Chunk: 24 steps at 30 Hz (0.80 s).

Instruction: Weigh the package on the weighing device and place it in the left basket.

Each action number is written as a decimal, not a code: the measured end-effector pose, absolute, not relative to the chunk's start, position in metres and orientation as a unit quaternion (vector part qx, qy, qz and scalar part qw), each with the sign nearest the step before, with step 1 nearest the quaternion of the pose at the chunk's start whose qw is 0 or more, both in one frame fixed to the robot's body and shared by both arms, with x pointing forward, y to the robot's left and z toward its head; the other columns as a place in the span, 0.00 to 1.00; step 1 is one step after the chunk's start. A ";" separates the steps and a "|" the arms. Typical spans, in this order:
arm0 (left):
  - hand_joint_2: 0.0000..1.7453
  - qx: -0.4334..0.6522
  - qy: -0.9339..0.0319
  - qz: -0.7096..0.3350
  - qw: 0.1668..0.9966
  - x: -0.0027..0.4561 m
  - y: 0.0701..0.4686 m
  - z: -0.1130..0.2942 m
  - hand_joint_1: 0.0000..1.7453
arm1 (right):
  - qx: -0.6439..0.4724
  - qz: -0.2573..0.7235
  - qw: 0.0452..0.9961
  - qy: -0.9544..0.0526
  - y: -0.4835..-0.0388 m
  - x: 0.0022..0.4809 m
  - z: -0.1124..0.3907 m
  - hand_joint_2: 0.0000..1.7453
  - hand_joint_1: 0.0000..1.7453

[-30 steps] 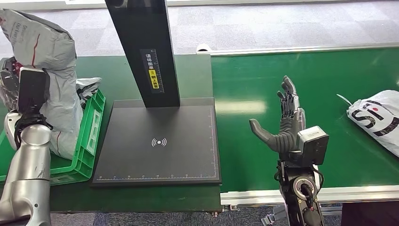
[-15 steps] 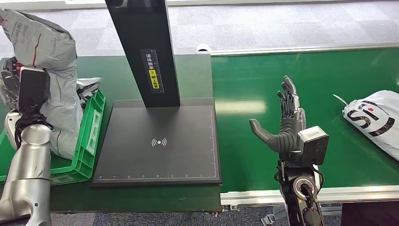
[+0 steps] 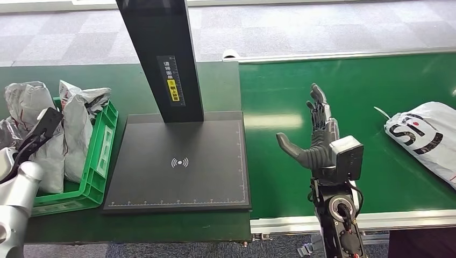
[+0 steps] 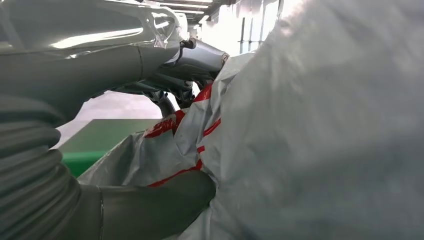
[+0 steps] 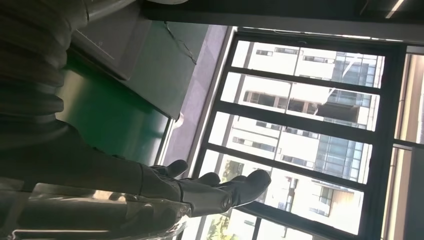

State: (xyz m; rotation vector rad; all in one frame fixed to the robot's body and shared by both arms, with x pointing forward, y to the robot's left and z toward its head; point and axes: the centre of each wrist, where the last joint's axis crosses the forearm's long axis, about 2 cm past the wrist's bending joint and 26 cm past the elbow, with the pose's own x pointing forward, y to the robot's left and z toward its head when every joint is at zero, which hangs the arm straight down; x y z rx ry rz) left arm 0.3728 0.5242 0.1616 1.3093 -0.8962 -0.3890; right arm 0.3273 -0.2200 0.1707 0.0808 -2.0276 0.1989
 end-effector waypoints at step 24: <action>1.00 0.486 -0.500 -0.110 0.708 0.357 0.547 0.150 0.00 | 0.036 0.081 0.535 -0.840 -0.220 0.327 0.163 1.00 0.00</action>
